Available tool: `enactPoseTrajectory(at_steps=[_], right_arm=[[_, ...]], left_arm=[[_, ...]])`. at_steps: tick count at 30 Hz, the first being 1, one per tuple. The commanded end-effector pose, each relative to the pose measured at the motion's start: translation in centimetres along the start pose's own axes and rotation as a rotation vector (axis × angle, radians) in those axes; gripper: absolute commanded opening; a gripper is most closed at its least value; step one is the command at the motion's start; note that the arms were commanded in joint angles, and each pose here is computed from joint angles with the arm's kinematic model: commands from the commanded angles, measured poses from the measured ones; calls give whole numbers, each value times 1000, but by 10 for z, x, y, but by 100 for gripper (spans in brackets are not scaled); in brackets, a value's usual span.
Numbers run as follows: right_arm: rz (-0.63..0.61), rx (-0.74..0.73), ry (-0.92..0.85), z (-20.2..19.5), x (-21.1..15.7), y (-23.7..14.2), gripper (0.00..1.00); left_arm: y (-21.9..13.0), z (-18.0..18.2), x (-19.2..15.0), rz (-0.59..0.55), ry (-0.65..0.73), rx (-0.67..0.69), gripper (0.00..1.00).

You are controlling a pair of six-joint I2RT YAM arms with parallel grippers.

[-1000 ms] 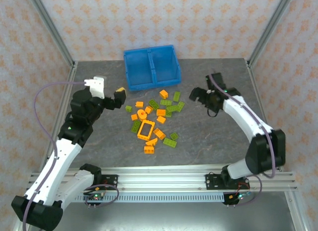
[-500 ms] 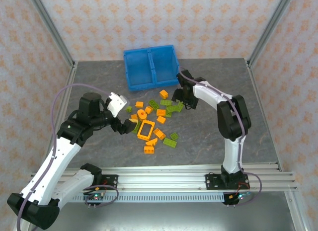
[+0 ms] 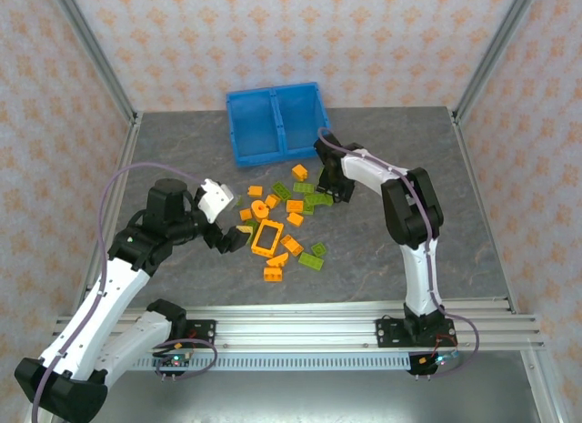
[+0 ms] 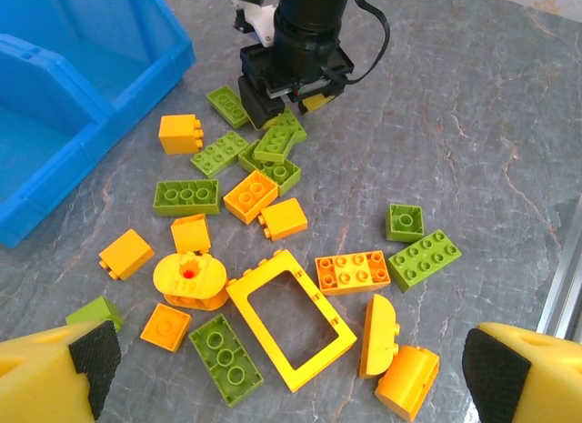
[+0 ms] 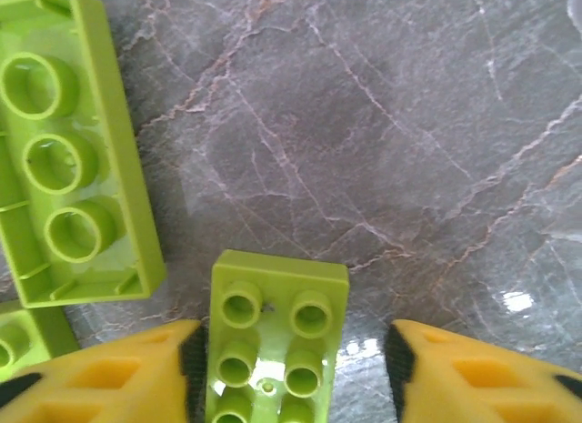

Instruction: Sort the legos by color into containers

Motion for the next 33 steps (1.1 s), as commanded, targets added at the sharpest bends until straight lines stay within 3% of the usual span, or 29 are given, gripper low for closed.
enactPoseTrajectory(at_steps=[1,3,7,13,17,20,26,33], right_arm=[[42,-83,12,-11,-11,11,43],[34,-99,18,-16,-13,8,37],[-29,-98,45,-23,-11,-14,34],[-271,2,51,-19,22,-98,30],[-449,49,-81,12,53,-158,30],[-551,30,-139,29,86,-182,30],[-676,-59,-288,66,158,-186,30],[-708,25,-284,96,200,-139,30]], left_arm=[[-1,0,6,-32,38,12,100],[-1,0,6,-33,37,10,100],[-2,-1,6,-36,36,8,100],[-1,-1,7,-46,35,3,100],[-1,-2,8,-51,36,-2,100],[0,0,8,-52,37,8,100],[1,4,5,-53,24,30,100],[4,8,4,-45,19,48,100]])
Point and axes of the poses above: each hand's point on the last joint's axis, 136 mm out from that joint toward the fingers, its own y axis out along the fingers, its own z axis along the line the jaws close on, x = y × z, the point moved 2 cm from there along -y, back along the fingers, and after that the axes turned 14 degrees about -y, right-handed, at the moved point
